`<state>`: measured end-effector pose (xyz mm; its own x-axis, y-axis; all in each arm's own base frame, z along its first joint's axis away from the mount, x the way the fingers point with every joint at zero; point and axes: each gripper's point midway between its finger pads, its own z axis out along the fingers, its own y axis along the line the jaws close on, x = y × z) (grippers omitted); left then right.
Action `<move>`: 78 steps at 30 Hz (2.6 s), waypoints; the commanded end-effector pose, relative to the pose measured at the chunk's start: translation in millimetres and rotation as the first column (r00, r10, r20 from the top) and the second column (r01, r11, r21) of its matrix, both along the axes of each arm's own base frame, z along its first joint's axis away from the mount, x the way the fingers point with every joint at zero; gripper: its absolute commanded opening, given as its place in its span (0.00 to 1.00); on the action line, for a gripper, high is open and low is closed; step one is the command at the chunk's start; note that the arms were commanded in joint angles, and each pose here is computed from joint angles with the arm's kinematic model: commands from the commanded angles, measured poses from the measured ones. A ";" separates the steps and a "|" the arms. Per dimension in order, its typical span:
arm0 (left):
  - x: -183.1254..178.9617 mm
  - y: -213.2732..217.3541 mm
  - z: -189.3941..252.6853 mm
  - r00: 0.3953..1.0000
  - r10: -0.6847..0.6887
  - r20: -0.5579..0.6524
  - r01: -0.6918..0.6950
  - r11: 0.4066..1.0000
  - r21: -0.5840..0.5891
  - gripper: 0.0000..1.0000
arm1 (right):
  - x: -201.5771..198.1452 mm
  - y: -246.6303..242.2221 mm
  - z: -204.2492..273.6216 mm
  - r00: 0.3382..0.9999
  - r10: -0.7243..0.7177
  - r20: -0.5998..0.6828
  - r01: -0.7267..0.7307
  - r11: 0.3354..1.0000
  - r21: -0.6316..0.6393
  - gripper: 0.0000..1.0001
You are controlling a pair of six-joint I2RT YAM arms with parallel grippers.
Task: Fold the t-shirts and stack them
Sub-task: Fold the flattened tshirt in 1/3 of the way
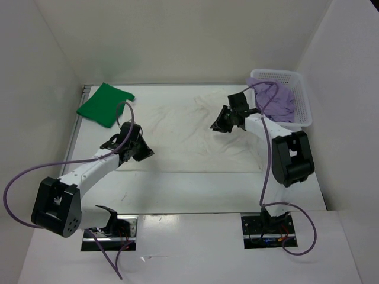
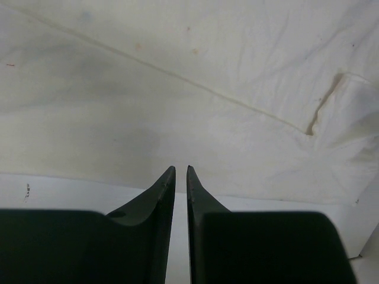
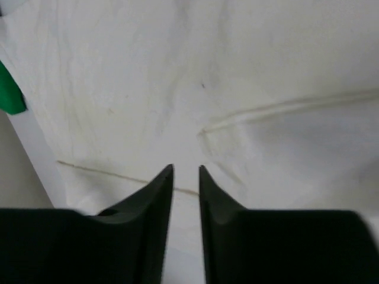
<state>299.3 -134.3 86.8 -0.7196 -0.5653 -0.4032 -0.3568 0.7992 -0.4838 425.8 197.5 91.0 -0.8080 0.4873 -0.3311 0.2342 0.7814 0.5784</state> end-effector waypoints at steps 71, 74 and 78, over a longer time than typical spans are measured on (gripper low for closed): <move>-105.2 3.7 -78.5 0.929 -0.041 -0.368 0.010 0.996 -0.087 0.23 | -204.6 -39.8 -80.6 0.979 -0.060 -0.196 0.004 0.961 -0.275 0.00; -136.4 6.1 -99.2 0.894 -0.047 -0.447 0.000 0.994 -0.105 0.25 | -210.1 -44.7 -83.1 0.974 -0.096 -0.206 0.036 0.960 -0.279 0.00; -156.8 1.5 -95.1 0.876 -0.054 -0.479 -0.002 0.993 -0.115 0.27 | -239.3 -41.1 -93.0 0.953 -0.098 -0.287 0.034 0.975 -0.218 0.00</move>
